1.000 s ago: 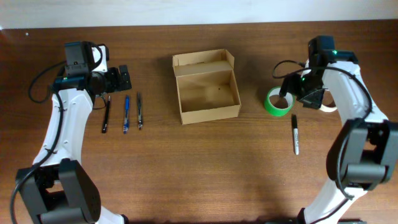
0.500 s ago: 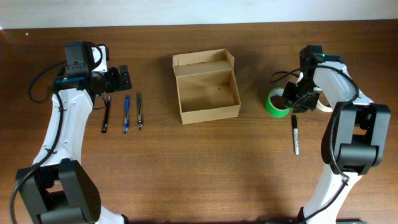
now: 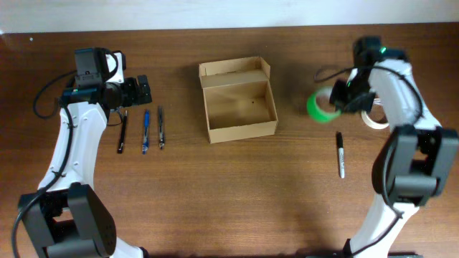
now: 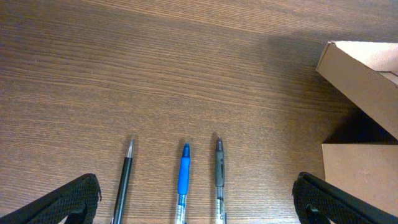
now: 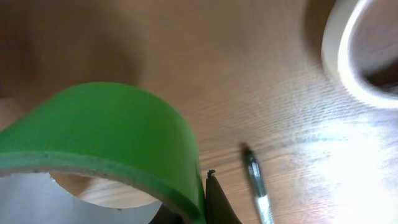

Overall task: Pack container
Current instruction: 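Carry the green tape into the box and release it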

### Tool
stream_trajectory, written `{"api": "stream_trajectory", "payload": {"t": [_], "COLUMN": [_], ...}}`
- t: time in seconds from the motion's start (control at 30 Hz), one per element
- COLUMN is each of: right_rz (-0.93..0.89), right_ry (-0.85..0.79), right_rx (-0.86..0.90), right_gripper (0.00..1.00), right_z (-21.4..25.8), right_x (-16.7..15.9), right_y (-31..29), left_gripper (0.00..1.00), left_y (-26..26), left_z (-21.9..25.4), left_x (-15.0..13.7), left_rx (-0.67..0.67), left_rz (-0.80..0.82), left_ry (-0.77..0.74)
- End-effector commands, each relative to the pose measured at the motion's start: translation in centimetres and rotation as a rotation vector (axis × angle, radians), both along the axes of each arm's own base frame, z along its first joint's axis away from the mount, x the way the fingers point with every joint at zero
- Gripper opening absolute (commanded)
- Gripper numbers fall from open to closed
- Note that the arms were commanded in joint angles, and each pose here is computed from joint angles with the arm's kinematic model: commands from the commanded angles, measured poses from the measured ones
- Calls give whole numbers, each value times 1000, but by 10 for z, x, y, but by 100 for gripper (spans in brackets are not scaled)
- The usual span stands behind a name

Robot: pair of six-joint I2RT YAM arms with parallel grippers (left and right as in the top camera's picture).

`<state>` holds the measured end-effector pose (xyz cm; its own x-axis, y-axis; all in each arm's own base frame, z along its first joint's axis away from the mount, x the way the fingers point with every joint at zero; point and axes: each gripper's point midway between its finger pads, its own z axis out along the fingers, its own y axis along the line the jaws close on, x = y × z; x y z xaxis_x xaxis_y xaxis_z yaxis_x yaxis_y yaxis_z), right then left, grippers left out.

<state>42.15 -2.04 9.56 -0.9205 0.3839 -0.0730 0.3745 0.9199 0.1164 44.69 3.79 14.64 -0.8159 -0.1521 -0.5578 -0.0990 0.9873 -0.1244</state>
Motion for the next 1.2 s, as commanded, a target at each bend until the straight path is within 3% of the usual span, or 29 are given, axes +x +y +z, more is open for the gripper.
{"api": "stream_trajectory", "payload": {"t": [0.0,0.13,0.27,0.43,0.57,0.9,1.17], "right_rz": [180,357,484,604,637,656,695], "right_ry": [-376,-536,-546,-483,-444,-379,-265], "right_rx": [56,32,-9,-102,-188,-185,-107], "right_gripper": [4,4,4,4,4,4,4], "right_z": [150,215,218,183,146,69,22], "right_x": [16,2,-14,-18,-1,36,28], "right_y": [52,107,158,209,229,255,271], "left_gripper": [99,99,99,99,99,99,99], "left_y": [0,0,0,0,0,0,0], "left_z": [4,4,4,4,4,4,4], "left_x": [4,4,4,4,4,4,4], "left_rx": [3,3,3,3,3,3,3], "left_rz": [-19,-19,-19,-19,-19,-19,-19], "left_ry": [-11,-11,-11,-11,-11,-11,-11]}}
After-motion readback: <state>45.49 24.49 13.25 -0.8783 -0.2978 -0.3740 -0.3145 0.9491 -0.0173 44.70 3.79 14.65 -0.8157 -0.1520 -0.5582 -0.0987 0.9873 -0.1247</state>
